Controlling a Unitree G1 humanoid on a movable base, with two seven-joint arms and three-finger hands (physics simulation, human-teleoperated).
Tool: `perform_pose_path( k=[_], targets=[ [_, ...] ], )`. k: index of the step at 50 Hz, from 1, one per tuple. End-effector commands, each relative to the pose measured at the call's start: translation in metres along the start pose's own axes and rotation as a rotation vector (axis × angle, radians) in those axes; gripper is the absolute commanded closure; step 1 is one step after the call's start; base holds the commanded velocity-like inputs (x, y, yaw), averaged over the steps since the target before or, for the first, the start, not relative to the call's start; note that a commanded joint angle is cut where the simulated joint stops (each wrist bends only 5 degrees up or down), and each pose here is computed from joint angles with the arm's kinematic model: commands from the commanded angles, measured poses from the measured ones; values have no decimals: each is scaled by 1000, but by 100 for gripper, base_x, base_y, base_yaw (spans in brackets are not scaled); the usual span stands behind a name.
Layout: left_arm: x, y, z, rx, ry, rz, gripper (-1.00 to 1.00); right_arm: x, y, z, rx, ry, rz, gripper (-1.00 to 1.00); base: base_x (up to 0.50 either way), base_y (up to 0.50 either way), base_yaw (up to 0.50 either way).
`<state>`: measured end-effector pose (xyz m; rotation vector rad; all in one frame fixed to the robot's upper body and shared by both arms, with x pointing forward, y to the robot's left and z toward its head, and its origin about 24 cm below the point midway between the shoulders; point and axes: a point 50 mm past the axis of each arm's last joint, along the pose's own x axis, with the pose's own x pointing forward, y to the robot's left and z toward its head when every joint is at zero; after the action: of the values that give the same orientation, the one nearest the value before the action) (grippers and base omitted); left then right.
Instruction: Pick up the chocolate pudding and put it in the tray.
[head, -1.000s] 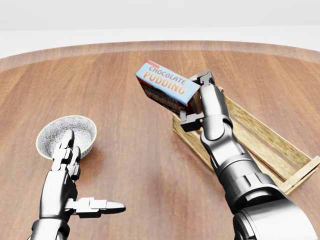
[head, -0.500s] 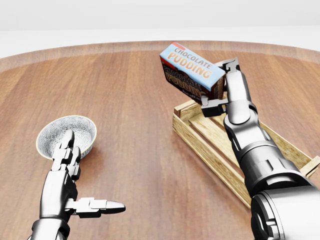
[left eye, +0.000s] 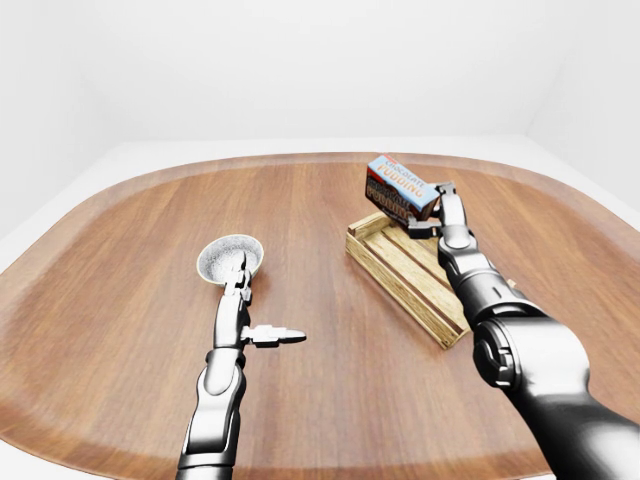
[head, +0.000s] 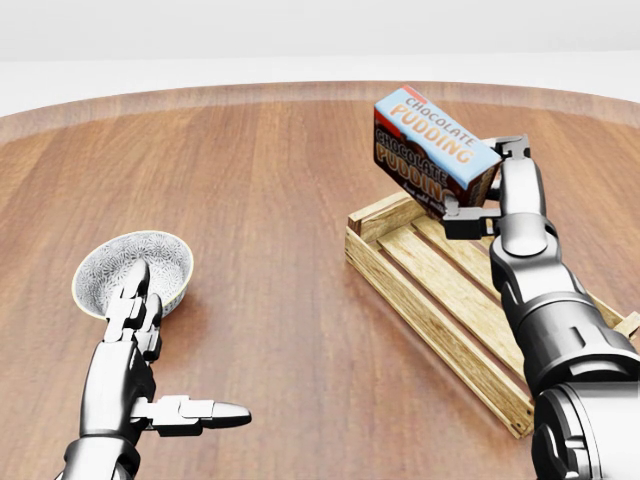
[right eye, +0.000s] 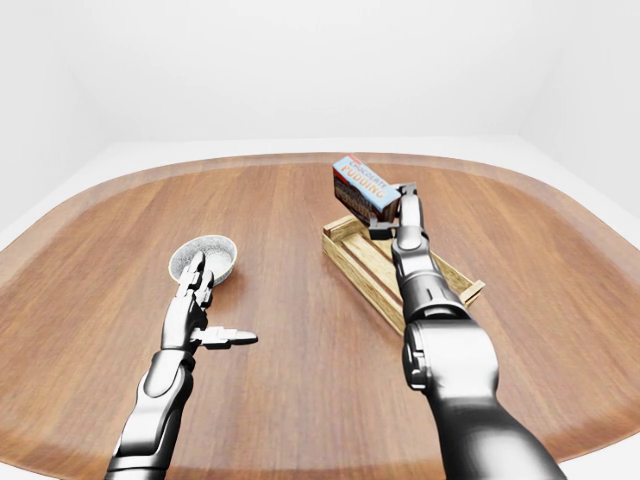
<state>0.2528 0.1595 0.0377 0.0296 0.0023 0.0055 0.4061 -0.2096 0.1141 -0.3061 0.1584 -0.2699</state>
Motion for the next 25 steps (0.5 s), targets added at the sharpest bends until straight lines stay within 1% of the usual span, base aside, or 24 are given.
perform_pose_path(
  k=[1, 12, 25],
  targets=[
    [0, -1, 1, -21, 9, -10, -100, 2, -15, -1, 33, -6, -55, 100, 0, 0, 0],
    [1, -1, 0, -22, 10, -9, -100, -1, -24, -18, 6, 35, -85, 100, 0, 0, 0],
    [0, 0, 1, -23, 10, -6, -100, -5, -23, -35, -12, 76, -87, 100, 0, 0, 0]
  ],
)
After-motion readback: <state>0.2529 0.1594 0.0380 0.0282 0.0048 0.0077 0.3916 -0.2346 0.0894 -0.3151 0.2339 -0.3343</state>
